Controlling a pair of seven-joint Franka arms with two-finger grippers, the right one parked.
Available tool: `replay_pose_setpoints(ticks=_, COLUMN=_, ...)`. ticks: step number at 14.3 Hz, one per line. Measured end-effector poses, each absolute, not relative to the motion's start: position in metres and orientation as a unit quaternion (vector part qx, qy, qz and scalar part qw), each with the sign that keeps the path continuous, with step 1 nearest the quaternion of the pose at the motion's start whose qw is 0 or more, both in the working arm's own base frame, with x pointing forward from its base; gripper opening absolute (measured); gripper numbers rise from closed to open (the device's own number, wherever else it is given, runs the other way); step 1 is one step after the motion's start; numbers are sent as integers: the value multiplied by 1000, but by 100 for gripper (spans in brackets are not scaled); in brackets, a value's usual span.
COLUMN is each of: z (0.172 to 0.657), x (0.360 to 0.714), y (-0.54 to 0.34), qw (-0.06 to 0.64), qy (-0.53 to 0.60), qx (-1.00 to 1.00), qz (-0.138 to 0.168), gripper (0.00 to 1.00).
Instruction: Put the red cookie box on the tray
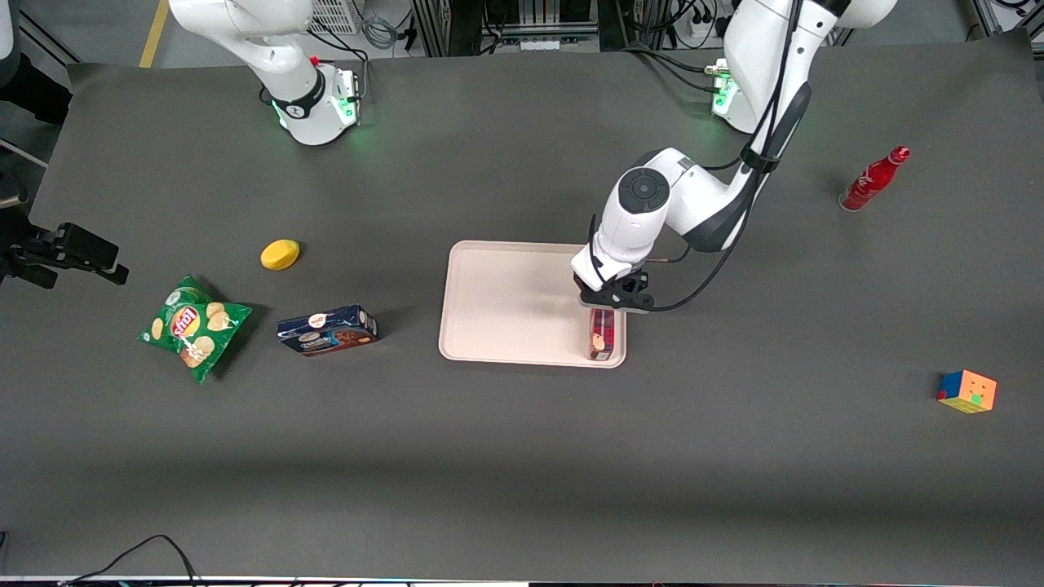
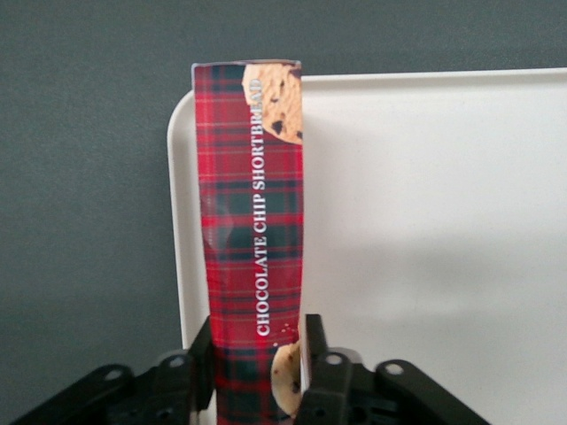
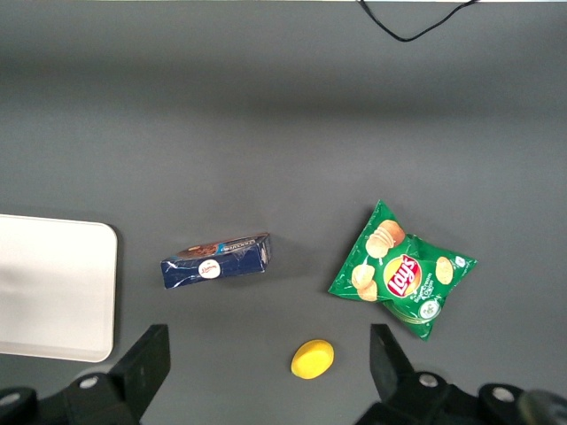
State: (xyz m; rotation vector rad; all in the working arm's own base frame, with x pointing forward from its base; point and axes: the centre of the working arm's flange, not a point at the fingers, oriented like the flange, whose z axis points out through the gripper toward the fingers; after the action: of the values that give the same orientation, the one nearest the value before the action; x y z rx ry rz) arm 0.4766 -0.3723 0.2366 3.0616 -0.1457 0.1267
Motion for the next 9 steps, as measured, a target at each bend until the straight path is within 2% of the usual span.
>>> replay_pose_setpoints(ticks=4, z=245, x=482, y=-375, qw=43, qy=-45, qx=997, qz=50, gripper=84)
replay_pose_setpoints(ticks=6, z=268, x=496, y=-379, qw=46, qy=-41, qx=996, qz=62, gripper=100)
replay_pose_setpoints(ticks=9, z=343, x=535, y=-377, qw=15, qy=-22, qx=998, qz=53, gripper=100)
